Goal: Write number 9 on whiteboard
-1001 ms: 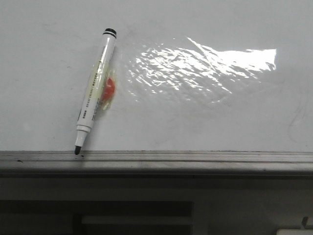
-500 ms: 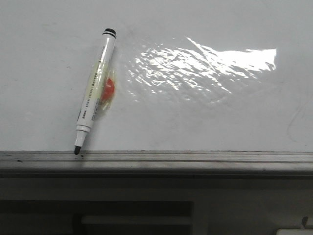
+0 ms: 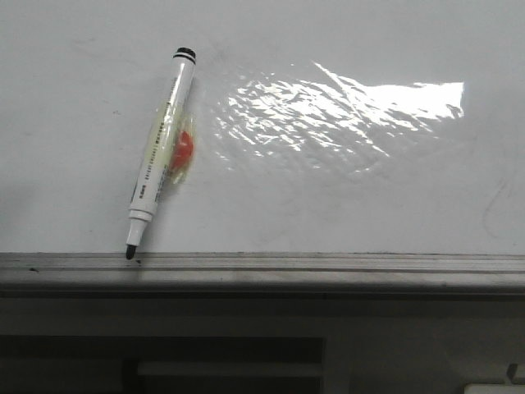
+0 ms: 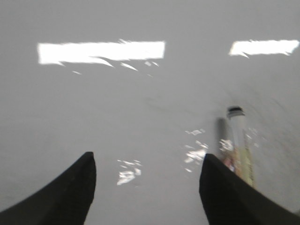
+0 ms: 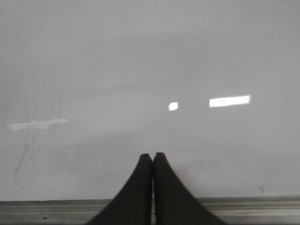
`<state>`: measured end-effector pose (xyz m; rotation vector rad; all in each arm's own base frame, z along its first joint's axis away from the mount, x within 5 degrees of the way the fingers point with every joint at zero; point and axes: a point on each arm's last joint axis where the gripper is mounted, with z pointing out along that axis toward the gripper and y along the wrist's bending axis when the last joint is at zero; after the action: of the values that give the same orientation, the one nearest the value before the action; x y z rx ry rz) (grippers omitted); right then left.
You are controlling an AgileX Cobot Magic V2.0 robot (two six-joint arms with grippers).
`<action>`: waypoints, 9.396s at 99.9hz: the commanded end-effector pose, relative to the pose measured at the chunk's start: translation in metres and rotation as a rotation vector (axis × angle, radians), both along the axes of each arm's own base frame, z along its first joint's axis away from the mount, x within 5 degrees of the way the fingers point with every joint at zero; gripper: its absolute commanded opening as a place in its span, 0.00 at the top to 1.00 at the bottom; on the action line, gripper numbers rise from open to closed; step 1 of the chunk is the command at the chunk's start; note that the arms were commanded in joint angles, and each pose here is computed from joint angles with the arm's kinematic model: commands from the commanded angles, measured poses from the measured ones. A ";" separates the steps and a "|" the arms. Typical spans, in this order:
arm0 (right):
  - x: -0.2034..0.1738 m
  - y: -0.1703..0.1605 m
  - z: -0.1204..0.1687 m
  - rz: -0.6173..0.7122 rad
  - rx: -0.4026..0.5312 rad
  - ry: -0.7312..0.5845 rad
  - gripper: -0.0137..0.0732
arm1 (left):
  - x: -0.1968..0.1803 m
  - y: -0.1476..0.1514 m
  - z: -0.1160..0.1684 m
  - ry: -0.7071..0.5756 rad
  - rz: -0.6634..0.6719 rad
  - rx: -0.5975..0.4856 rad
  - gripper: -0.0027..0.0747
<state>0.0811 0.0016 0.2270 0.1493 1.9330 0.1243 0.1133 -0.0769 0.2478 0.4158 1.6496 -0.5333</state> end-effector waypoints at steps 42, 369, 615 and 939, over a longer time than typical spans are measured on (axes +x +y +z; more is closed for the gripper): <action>0.005 0.002 0.017 0.026 -0.015 -0.092 0.91 | 0.017 -0.076 -0.030 0.051 -0.222 -0.108 0.40; 0.078 0.121 0.157 0.750 -0.064 0.000 0.91 | -0.035 -0.032 -0.030 -0.184 -0.377 -0.339 0.51; 0.077 0.168 0.137 0.931 -0.018 0.289 0.90 | 0.001 -0.109 -0.019 -0.214 -0.615 0.014 0.99; -0.056 0.024 0.059 0.732 0.078 -0.593 0.91 | -0.044 -0.003 -0.022 -0.090 -0.259 -0.371 0.99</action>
<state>0.0254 0.0284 0.2714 -0.5438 1.3996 0.6563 0.0702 -0.0816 0.2243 0.3895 1.4349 -0.9680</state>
